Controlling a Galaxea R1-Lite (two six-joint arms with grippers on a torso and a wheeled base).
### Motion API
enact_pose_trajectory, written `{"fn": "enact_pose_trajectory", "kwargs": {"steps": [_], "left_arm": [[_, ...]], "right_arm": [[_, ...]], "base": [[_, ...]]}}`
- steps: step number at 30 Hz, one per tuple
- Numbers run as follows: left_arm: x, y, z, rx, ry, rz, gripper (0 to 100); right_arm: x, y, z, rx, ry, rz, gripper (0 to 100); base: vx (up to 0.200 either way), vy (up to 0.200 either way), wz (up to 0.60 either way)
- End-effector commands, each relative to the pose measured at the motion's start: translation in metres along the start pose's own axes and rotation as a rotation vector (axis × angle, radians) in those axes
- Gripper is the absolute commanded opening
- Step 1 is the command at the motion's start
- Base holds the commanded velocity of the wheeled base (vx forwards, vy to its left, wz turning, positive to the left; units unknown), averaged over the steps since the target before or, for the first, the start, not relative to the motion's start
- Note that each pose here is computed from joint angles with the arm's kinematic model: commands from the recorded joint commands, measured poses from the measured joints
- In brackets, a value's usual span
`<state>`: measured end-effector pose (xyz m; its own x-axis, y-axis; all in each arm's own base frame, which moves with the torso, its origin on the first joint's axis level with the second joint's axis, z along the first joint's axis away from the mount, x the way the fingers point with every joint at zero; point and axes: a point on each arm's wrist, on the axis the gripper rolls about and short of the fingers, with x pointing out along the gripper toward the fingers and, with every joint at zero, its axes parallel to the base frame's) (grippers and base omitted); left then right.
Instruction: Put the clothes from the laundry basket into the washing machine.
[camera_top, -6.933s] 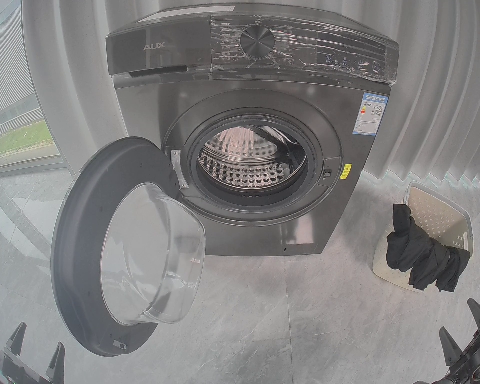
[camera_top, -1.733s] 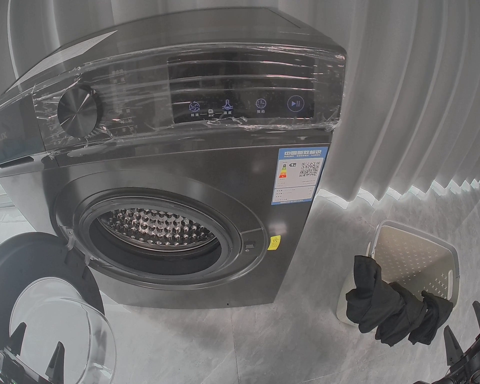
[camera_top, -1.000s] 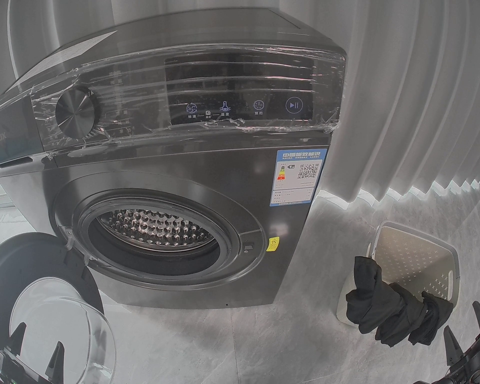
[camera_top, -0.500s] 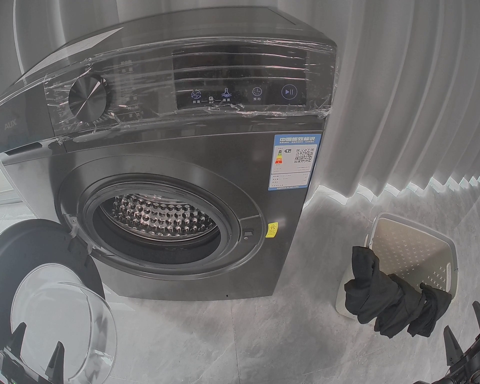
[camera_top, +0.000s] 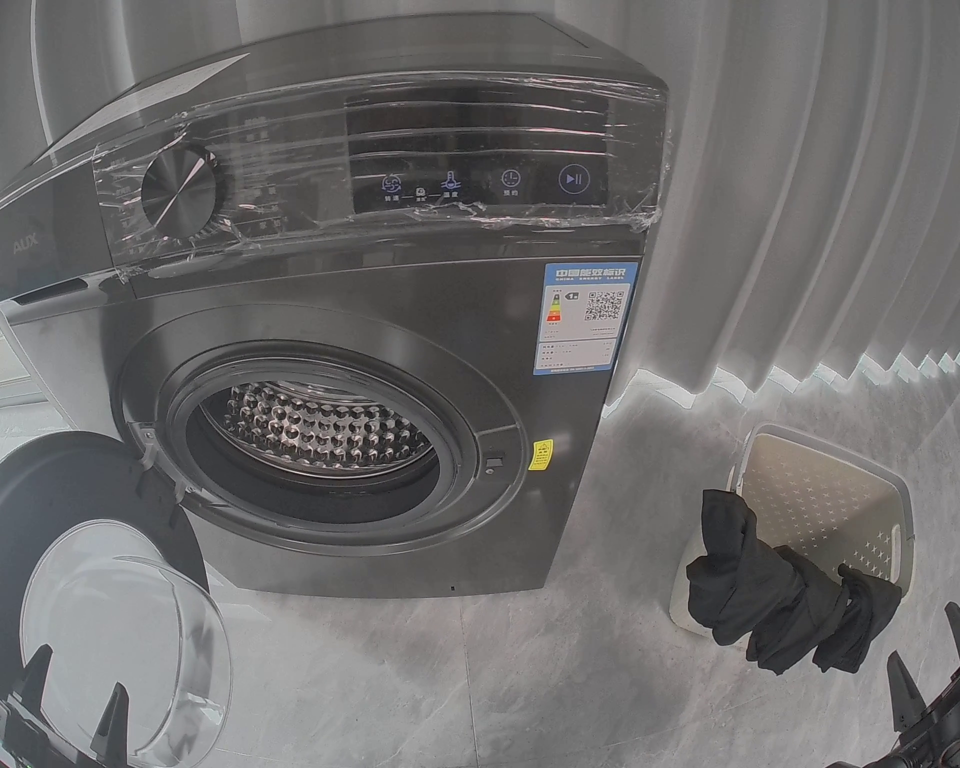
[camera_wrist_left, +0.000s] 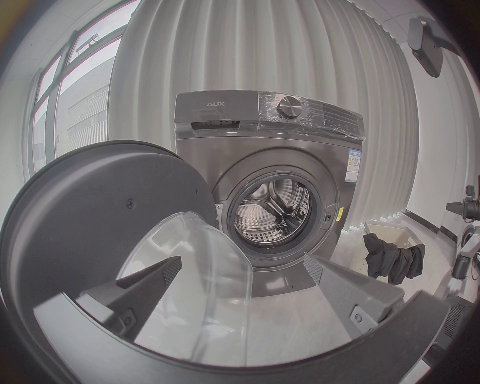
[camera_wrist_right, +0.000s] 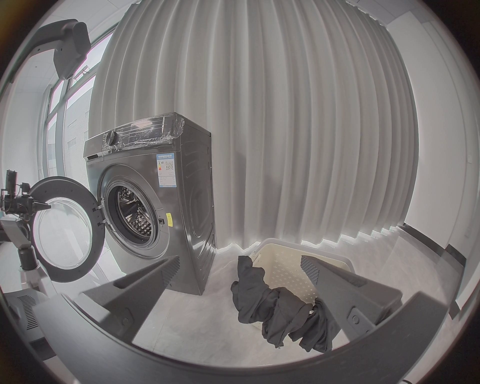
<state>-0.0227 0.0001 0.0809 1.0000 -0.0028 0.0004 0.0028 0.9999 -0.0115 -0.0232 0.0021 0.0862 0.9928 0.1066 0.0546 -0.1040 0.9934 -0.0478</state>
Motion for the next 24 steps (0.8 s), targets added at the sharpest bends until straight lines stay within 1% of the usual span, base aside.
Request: {"fn": "enact_pose_trajectory", "kwargs": {"steps": [1, 5, 11, 24], "left_arm": [[0.0002, 0.0001, -0.0049, 0.001, 0.003, 0.000, 100], [0.0003, 0.0001, -0.0053, 0.002, 0.005, 0.000, 100], [0.0000, 0.0001, -0.0047, 0.002, 0.000, 0.000, 100], [0.0000, 0.0000, -0.0047, 0.002, 0.000, 0.001, 100]], "right_arm": [[-0.0002, 0.0002, -0.0052, 0.000, 0.001, 0.001, 100], [-0.0002, 0.0002, -0.0051, 0.006, 0.000, 0.001, 100], [-0.0002, 0.0002, -0.0051, 0.006, 0.000, 0.002, 100], [-0.0002, 0.0002, -0.0052, 0.004, 0.001, -0.001, 100]], "base": [[0.000, 0.000, 0.00], [0.000, 0.000, 0.00], [0.000, 0.000, -0.60], [0.000, 0.000, 0.00]]}}
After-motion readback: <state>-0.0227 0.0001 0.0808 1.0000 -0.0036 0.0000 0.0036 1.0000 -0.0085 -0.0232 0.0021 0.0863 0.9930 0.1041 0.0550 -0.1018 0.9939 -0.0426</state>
